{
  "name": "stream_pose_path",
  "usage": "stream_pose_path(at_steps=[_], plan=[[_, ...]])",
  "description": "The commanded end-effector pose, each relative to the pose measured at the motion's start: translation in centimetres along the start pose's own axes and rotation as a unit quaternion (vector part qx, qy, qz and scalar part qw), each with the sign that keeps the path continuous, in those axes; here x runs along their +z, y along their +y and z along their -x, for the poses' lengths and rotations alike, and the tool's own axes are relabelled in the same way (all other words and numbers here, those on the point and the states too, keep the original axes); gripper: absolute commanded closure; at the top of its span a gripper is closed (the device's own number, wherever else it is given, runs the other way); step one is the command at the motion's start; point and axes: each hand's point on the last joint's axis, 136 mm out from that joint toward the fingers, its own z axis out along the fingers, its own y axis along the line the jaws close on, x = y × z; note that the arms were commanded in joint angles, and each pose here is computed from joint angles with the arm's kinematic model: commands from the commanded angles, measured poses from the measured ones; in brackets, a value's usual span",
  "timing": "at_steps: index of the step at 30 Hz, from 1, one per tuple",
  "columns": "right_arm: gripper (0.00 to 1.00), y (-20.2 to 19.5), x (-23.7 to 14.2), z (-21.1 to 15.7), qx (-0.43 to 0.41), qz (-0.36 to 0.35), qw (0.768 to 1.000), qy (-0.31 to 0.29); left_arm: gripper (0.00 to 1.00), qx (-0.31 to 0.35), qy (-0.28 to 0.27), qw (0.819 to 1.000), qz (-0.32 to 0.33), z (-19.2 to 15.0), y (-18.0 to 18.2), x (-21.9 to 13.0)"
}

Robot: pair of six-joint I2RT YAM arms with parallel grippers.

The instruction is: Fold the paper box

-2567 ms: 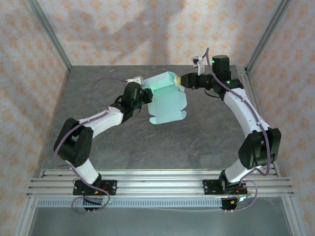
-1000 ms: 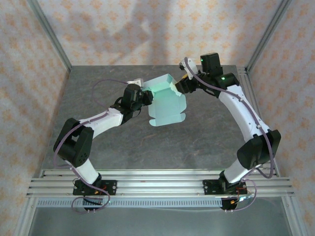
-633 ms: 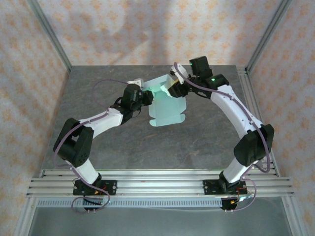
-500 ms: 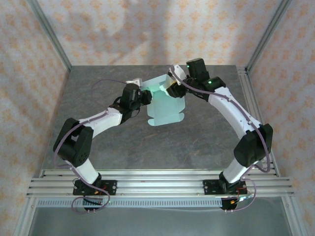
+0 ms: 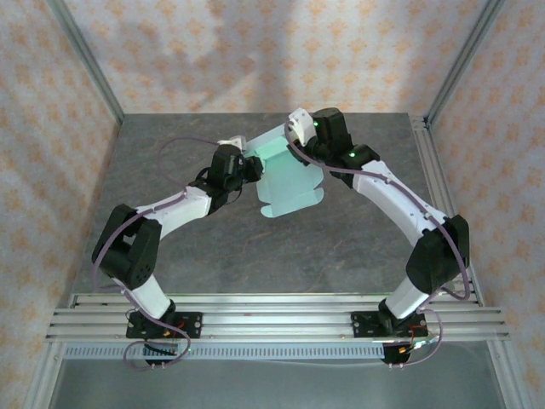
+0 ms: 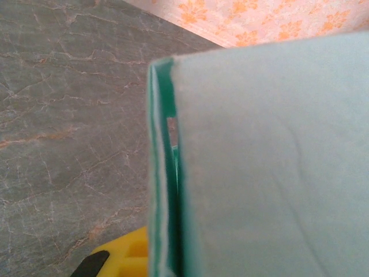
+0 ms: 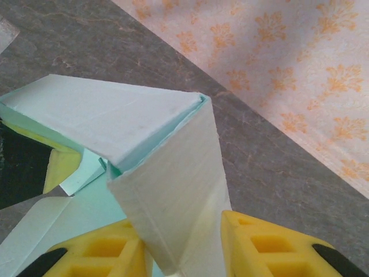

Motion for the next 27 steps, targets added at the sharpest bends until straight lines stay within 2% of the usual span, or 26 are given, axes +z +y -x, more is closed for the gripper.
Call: stream_pose_path(at_steps=[1, 6, 9, 12, 18, 27], plan=[[0.63, -0.5, -1.0, 1.4, -0.005, -0.019, 0.999, -0.027, 1.0, 0.008, -0.023, 0.999, -0.034, 1.7, -2.2, -1.0], [0.58, -0.2, -2.3, 1.6, -0.019, -0.013, 0.999, -0.037, 1.0, 0.007, -0.025, 0.999, -0.031, 1.7, -2.0, -1.1], [0.47, 0.8, -3.7, 0.8, -0.043, 0.014, 0.999, -0.026, 1.0, 0.002, -0.025, 0.999, -0.028, 1.7, -1.7, -1.1], [0.41, 1.3, -5.3, -0.3, -0.062, 0.033, 0.998, -0.005, 1.0, -0.003, -0.025, 0.999, -0.023, 1.8, -1.3, -1.1], [0.4, 0.9, -7.1, -1.3, -0.08, 0.061, 0.995, 0.005, 1.0, -0.004, -0.026, 0.999, -0.03, 1.8, -1.3, -1.2], [0.39, 1.3, -5.3, -0.8, -0.118, 0.13, 0.984, 0.013, 1.0, -0.004, -0.029, 0.999, -0.034, 1.9, -1.5, -1.5]])
